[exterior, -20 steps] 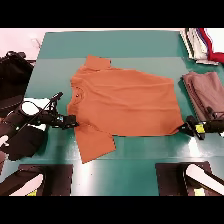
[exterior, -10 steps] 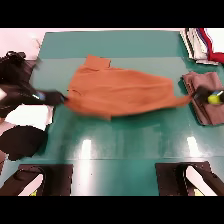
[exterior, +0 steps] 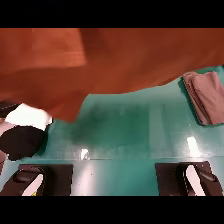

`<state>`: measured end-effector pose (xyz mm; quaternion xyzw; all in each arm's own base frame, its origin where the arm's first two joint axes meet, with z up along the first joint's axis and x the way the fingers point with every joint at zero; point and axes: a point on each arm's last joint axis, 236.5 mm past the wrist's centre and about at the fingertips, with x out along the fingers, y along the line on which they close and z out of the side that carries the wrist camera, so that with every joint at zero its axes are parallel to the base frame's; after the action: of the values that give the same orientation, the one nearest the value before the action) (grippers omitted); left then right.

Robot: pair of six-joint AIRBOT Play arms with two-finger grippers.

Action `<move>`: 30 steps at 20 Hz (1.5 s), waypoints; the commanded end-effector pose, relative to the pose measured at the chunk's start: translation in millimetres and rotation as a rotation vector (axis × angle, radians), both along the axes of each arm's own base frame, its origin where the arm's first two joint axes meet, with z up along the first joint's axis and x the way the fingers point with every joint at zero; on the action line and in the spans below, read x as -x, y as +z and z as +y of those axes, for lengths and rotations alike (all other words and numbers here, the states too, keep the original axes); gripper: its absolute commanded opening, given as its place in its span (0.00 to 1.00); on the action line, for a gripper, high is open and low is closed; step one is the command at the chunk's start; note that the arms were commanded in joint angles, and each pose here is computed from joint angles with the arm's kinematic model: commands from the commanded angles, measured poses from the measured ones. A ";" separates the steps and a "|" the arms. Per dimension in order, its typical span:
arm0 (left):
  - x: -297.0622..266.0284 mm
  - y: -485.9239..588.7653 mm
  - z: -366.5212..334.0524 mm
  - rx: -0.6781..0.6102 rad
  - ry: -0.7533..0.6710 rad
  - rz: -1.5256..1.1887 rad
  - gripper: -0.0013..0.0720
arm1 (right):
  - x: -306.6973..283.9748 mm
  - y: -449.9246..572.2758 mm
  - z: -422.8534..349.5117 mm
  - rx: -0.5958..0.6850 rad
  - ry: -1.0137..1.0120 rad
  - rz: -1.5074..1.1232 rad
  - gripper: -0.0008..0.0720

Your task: Fold the shirts.

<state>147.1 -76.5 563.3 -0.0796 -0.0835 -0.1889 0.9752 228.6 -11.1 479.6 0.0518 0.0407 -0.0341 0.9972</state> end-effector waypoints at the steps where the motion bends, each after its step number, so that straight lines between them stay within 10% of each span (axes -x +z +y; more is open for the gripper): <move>1: 15.8 26.7 8.5 0.021 0.028 -0.091 0.05 | 23.8 33.4 -0.2 0.036 -0.071 -0.026 0.03; 8: -170.9 -175.3 -20.3 -0.153 -0.020 0.642 0.05 | -86.6 -113.2 -28.4 -0.227 0.093 0.456 0.03; 19: -355.6 -503.4 -25.2 -0.128 -0.003 1.261 0.05 | -207.5 -447.2 -29.4 -0.163 0.098 1.283 0.03; 25: -396.0 -509.0 -6.4 0.055 -0.058 1.217 0.05 | -271.3 -434.3 -23.1 -0.202 0.149 1.181 0.03; 30: -343.4 -536.2 -5.2 -0.181 -0.164 1.385 0.05 | -251.2 -432.5 -6.8 -0.149 0.171 1.236 0.03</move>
<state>517.3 -85.8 43.2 -0.1480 0.5297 -0.1551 0.8206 488.8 -26.9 49.7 0.1019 0.6029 0.0195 0.7910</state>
